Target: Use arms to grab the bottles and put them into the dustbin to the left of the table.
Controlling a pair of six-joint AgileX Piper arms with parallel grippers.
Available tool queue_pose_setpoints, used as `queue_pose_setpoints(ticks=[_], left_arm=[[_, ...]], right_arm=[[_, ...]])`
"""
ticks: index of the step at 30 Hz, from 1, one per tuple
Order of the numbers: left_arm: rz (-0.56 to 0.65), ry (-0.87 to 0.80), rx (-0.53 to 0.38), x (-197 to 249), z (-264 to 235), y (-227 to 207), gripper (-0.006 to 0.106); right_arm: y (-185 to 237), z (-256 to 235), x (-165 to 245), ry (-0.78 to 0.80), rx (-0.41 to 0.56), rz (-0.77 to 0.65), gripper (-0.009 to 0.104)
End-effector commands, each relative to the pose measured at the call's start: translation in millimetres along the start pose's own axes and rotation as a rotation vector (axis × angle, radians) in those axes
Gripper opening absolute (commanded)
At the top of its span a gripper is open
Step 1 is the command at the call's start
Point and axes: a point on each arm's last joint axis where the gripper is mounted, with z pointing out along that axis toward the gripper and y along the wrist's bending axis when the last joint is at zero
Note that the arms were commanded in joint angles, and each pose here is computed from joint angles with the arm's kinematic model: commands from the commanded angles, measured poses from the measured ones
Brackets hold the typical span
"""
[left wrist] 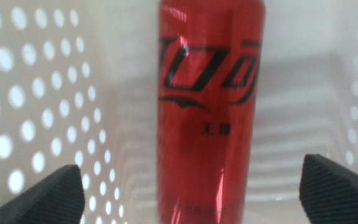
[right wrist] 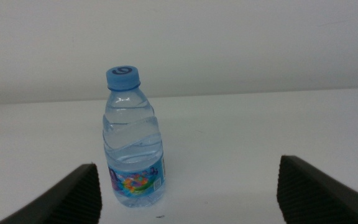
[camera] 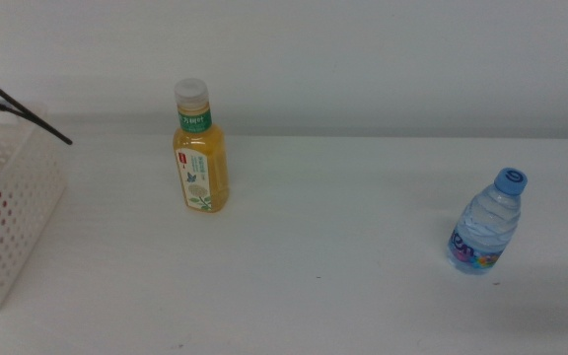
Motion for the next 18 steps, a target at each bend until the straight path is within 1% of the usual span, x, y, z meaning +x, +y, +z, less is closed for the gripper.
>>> queue_pose_setpoints(ticks=[1, 5, 10, 13, 16, 18], left_arm=[[-0.032, 0.019, 0.000, 7.0, -15.3, -2.0, 0.094], [-0.078, -0.039, -0.023, 14.4, -50.8, -14.0, 0.094], [-0.153, -0.210, -0.050, 27.1, -114.8, -50.1, 0.094], [-0.102, -0.297, -0.048, 42.0, -144.1, -87.5, 0.094], [-0.025, -0.441, -0.102, 66.6, -168.6, -123.8, 0.094], [0.038, -0.567, -0.127, 86.1, -181.0, -148.7, 0.094]], right_arm=[[-0.5, 0.6, 12.2, 0.004, 0.007, -0.008, 0.076], [-0.5, 0.6, 12.2, 0.004, 0.007, -0.008, 0.076], [-0.5, 0.6, 12.2, 0.004, 0.007, -0.008, 0.076], [-0.5, 0.6, 12.2, 0.004, 0.007, -0.008, 0.076], [-0.5, 0.6, 12.2, 0.004, 0.007, -0.008, 0.076], [-0.5, 0.6, 12.2, 0.004, 0.007, -0.008, 0.076]])
